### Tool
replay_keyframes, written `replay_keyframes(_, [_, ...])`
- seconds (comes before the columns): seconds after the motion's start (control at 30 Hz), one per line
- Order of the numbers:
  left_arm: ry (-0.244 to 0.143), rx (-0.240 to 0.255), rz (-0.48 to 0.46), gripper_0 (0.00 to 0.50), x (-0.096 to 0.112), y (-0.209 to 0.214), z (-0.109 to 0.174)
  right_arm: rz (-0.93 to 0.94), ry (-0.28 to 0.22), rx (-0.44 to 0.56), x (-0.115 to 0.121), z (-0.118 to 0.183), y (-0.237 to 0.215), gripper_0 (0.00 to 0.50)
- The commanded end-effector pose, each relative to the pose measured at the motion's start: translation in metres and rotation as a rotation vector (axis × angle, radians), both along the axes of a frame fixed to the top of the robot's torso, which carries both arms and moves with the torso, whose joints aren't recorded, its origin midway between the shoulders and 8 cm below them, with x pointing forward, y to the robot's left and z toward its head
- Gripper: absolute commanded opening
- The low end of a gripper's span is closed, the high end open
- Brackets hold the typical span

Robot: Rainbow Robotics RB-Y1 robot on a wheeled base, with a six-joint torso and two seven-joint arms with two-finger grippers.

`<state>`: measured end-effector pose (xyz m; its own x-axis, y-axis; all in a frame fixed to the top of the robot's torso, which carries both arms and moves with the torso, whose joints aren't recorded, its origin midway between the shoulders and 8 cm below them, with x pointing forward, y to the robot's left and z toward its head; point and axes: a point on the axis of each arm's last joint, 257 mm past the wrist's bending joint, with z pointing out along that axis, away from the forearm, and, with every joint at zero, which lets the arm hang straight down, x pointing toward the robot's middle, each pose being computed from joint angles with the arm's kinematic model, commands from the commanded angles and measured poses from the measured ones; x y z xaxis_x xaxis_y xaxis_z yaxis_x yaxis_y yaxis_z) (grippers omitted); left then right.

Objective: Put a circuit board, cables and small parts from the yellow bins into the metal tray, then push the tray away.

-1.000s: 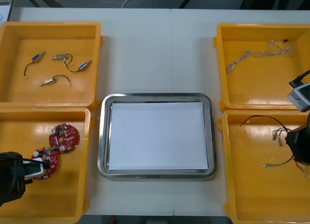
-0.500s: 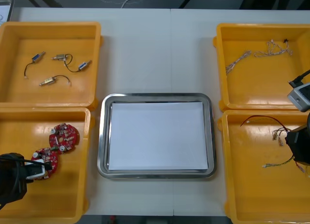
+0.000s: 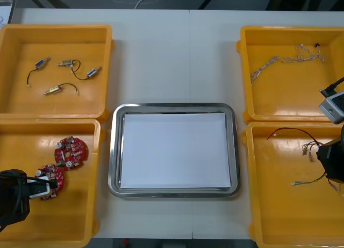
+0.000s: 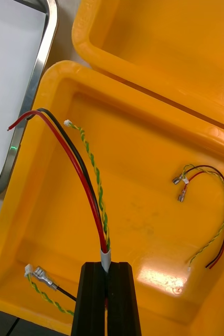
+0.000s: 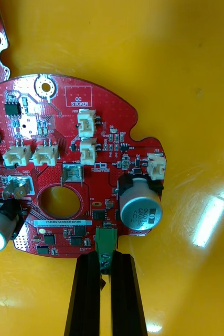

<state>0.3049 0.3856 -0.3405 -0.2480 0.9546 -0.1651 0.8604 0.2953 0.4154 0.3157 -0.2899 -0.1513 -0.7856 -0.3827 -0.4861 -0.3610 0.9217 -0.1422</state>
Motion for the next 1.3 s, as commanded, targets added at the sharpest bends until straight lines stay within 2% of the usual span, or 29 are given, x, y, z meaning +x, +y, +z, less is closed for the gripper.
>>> replay_keyframes(0.03, [-0.006,-0.050,0.042,0.000,0.002,-0.010,-0.002,0.063,-0.033,-0.069,0.002,0.010,-0.001,0.000])
replay_keyframes(0.4, [0.000,-0.063,0.097,0.000,0.001,0.011,0.016,0.063,-0.033,-0.069,0.002,0.010,-0.001,0.000])
replay_keyframes(0.67, [-0.018,-0.075,0.130,0.000,0.005,0.025,0.033,0.063,-0.033,-0.069,0.002,0.010,-0.001,0.000])
replay_keyframes(1.1, [-0.034,-0.101,0.114,0.000,0.016,0.018,0.075,0.063,-0.033,-0.069,0.002,0.010,-0.001,0.000])
replay_keyframes(1.3, [-0.027,-0.172,0.208,0.000,0.019,0.008,0.092,0.063,-0.033,-0.069,0.002,0.010,-0.001,0.000])
